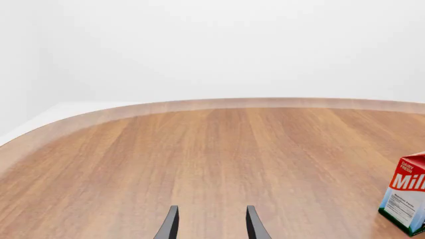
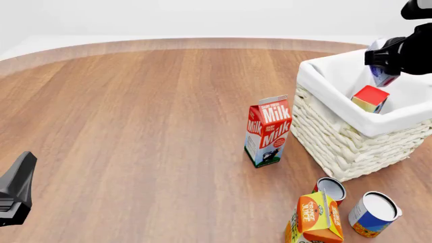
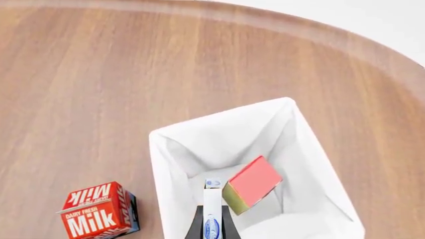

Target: Pick up the cream cheese box and the butter, and put them in the basket.

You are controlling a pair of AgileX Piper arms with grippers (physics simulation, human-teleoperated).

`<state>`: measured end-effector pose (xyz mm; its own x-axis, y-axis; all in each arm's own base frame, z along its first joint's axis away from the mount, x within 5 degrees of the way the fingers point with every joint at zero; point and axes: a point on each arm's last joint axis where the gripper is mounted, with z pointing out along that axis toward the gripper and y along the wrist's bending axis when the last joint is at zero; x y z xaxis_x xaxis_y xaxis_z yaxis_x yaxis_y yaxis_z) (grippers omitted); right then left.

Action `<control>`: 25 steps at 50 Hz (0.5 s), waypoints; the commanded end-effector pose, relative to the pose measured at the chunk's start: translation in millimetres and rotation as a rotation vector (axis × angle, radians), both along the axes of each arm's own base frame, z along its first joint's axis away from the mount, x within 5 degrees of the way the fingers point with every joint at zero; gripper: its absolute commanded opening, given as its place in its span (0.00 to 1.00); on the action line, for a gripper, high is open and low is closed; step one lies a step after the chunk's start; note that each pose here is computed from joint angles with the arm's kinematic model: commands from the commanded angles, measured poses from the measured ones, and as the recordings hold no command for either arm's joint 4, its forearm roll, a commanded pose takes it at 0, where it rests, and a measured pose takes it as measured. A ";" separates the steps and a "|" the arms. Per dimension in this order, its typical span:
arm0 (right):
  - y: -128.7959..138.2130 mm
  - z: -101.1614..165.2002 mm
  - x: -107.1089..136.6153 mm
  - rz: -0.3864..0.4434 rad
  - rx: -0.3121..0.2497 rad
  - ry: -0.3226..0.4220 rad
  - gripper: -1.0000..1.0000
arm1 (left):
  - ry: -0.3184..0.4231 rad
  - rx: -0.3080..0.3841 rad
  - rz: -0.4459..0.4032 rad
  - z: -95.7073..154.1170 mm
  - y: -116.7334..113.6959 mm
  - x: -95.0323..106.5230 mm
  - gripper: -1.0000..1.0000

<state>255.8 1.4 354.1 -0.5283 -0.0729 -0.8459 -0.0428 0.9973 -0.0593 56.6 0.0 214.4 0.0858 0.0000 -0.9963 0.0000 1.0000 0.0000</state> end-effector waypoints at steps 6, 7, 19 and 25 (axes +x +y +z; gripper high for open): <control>1.6 -5.7 -0.8 0.005 0.002 0.006 0.00 | 0.000 0.000 0.000 0.0 0.0 0.0 1.00; 1.1 -5.1 -1.2 0.004 0.001 0.005 0.00 | 0.000 0.000 0.000 0.0 0.0 0.0 1.00; -2.2 -2.7 -0.6 -0.008 -0.002 -0.002 0.00 | 0.000 0.000 0.000 0.0 0.0 0.0 1.00; -2.1 -5.0 0.8 -0.008 -0.001 0.000 0.00 | 0.000 0.000 0.000 0.0 0.0 0.0 1.00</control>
